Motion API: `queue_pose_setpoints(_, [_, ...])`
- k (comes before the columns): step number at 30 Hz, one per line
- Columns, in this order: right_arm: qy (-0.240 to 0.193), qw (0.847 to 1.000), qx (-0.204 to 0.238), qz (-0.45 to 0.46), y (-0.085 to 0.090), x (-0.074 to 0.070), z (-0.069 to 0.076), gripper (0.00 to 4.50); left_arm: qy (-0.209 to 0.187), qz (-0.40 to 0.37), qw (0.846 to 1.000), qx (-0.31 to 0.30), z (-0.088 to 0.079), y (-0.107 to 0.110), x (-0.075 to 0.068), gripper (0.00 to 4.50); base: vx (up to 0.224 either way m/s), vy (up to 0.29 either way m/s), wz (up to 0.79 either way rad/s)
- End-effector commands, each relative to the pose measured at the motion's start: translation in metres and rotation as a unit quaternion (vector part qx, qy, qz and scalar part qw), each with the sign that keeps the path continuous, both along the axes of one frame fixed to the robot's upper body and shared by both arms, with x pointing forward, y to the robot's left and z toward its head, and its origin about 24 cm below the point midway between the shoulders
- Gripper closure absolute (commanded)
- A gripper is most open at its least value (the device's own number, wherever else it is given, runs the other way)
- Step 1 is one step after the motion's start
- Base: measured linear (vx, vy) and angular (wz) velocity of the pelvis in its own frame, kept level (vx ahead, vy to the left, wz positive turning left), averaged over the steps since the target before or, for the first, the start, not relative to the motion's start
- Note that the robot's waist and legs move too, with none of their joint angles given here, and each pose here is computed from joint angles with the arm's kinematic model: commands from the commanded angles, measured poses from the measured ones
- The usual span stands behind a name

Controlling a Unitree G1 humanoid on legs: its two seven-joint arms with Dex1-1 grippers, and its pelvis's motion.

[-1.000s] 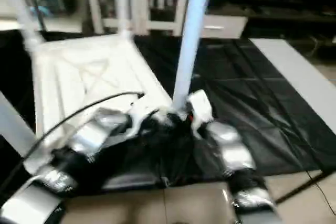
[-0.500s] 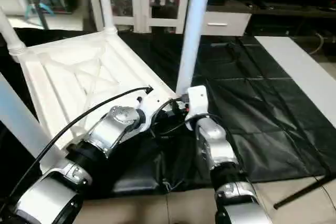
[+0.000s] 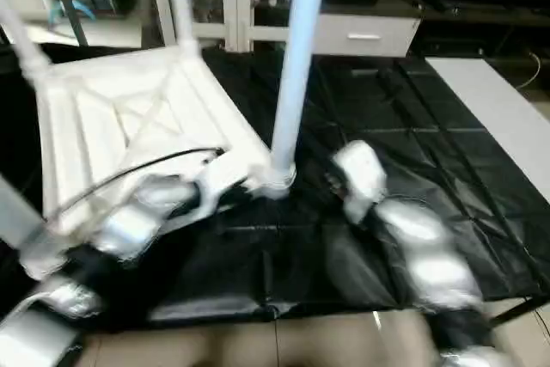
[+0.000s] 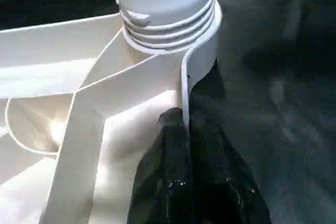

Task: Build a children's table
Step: Rotate leg to tighten

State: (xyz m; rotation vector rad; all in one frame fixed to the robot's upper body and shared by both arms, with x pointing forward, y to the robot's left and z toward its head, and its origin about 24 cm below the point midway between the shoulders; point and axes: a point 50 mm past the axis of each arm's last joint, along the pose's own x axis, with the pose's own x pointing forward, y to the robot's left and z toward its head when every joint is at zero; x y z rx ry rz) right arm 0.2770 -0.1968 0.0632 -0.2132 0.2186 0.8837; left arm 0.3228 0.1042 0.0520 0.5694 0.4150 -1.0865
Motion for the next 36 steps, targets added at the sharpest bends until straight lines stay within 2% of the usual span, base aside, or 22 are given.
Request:
queue_pose_setpoints(1, [-0.002, 0.999, -0.011, 0.051, 0.000, -0.005, 0.009, 0.07, 0.059, -0.062, 0.996, 0.028, -0.021, 0.004, -0.019, 4.50, 0.000, 0.000, 0.00])
queue_pose_setpoints(3, [-0.002, 0.998, -0.018, 0.054, -0.002, -0.006, 0.010, 0.07, 0.063, -0.071, 0.995, 0.029, -0.021, 0.006, -0.020, 4.50, 0.000, 0.000, 0.00])
queue_pose_setpoints(4, [0.001, 0.999, -0.015, 0.051, -0.005, -0.005, 0.012, 0.07, 0.086, -0.097, 0.991, 0.025, -0.019, 0.011, -0.027, 4.50, 0.000, 0.000, 0.00])
queue_pose_setpoints(5, [0.000, 0.998, -0.019, 0.057, -0.005, -0.004, 0.013, 0.07, 0.094, -0.111, 0.989, 0.029, -0.018, 0.014, -0.030, 4.50, 0.000, 0.000, 0.00])
queue_pose_setpoints(8, [0.005, 0.998, -0.015, 0.068, -0.003, -0.005, 0.013, 0.07, 0.098, -0.124, 0.987, 0.030, -0.017, 0.016, -0.032, 4.50, 0.000, 0.000, 0.00])
queue_pose_setpoints(11, [0.029, 0.991, 0.007, 0.131, 0.013, -0.011, 0.012, 0.07, 0.125, -0.173, 0.977, 0.021, -0.014, 0.016, -0.043, 4.50, 0.000, 0.000, 0.00])
queue_pose_setpoints(14, [0.036, 0.987, -0.002, 0.157, 0.022, -0.010, 0.006, 0.07, 0.119, -0.176, 0.977, 0.023, -0.013, 0.015, -0.042, 4.50, 0.000, 0.000, 0.00])
queue_pose_setpoints(17, [0.039, 0.983, -0.030, 0.175, 0.030, -0.007, -0.002, 0.07, 0.119, -0.179, 0.976, 0.030, -0.013, 0.014, -0.042, 4.50, 0.000, 0.000, 0.00])
queue_pose_setpoints(18, [0.033, 0.984, -0.041, 0.171, 0.035, -0.001, -0.006, 0.07, 0.123, -0.186, 0.974, 0.029, -0.013, 0.012, -0.043, 4.50, 0.000, 0.000, 0.00])
queue_pose_setpoints(26, [0.023, 0.984, -0.034, 0.175, 0.048, 0.010, -0.006, 0.07, 0.126, -0.194, 0.972, 0.028, -0.013, 0.010, -0.046, 4.50, 0.000, 0.000, 0.00])
queue_pose_setpoints(27, [0.026, 0.981, -0.029, 0.188, 0.050, 0.011, -0.005, 0.24, 0.128, -0.194, 0.972, 0.030, -0.013, 0.010, -0.047, 4.50, 0.000, 0.000, 0.00])
queue_pose_setpoints(31, [0.030, 0.977, -0.029, 0.207, 0.049, 0.012, -0.007, 0.35, 0.127, -0.191, 0.973, 0.034, -0.013, 0.011, -0.046, 4.50, 0.000, 0.000, 0.00])
queue_pose_setpoints(33, [0.031, 0.977, -0.029, 0.209, 0.049, 0.012, -0.007, 0.69, 0.127, -0.191, 0.973, 0.034, -0.013, 0.011, -0.046, 4.50, 0.000, 0.000, 0.00])
queue_pose_setpoints(36, [0.041, 0.974, -0.027, 0.223, 0.047, 0.011, -0.009, 0.88, 0.128, -0.189, 0.973, 0.036, -0.014, 0.012, -0.046, 4.50, 0.000, 0.000, 0.00])
